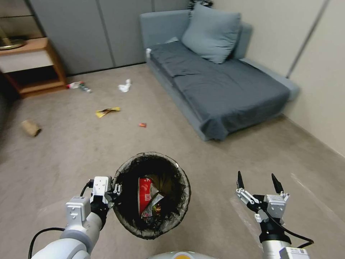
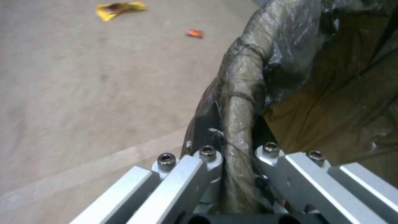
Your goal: Pick up the trash bin, then pick up the garbage from the floor and place it into the trash bin.
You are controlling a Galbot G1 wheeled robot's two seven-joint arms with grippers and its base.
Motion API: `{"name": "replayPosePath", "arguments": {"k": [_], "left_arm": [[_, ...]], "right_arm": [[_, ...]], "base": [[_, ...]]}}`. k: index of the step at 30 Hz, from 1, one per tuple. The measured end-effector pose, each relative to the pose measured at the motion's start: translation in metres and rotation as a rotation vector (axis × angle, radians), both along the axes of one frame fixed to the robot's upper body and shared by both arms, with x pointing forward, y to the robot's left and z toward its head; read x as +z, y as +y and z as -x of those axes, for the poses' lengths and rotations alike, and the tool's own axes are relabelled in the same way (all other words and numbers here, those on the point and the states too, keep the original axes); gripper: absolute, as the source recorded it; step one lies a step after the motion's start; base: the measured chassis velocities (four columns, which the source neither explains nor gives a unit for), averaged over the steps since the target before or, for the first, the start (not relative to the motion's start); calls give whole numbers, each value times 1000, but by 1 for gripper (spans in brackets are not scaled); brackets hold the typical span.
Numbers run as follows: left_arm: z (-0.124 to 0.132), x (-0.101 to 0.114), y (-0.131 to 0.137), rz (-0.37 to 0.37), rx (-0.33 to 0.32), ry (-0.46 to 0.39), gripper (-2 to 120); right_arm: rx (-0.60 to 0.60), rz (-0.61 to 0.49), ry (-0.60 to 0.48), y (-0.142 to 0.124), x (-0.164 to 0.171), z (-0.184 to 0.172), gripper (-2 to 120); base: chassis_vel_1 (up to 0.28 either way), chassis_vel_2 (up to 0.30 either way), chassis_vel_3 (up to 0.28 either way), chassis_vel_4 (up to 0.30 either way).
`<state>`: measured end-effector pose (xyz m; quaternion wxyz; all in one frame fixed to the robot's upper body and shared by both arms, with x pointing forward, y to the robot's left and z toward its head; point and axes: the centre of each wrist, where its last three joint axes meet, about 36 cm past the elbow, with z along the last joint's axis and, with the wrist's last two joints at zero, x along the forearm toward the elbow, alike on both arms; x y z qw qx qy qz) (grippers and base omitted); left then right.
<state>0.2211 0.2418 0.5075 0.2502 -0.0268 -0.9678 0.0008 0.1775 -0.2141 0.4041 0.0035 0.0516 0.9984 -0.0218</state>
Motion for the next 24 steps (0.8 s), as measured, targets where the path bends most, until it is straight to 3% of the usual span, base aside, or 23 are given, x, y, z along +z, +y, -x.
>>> {"name": "replayPosePath", "arguments": {"k": [17, 24], "left_arm": [[2, -1, 0, -5, 9, 7, 1], [3, -2, 0, -13, 18, -35, 1]], "right_arm": [[-13, -5, 4, 0, -5, -3, 100], [-21, -11, 7, -1, -7, -4, 100]], "base": [[126, 132, 132, 127], [91, 99, 73, 80]]}}
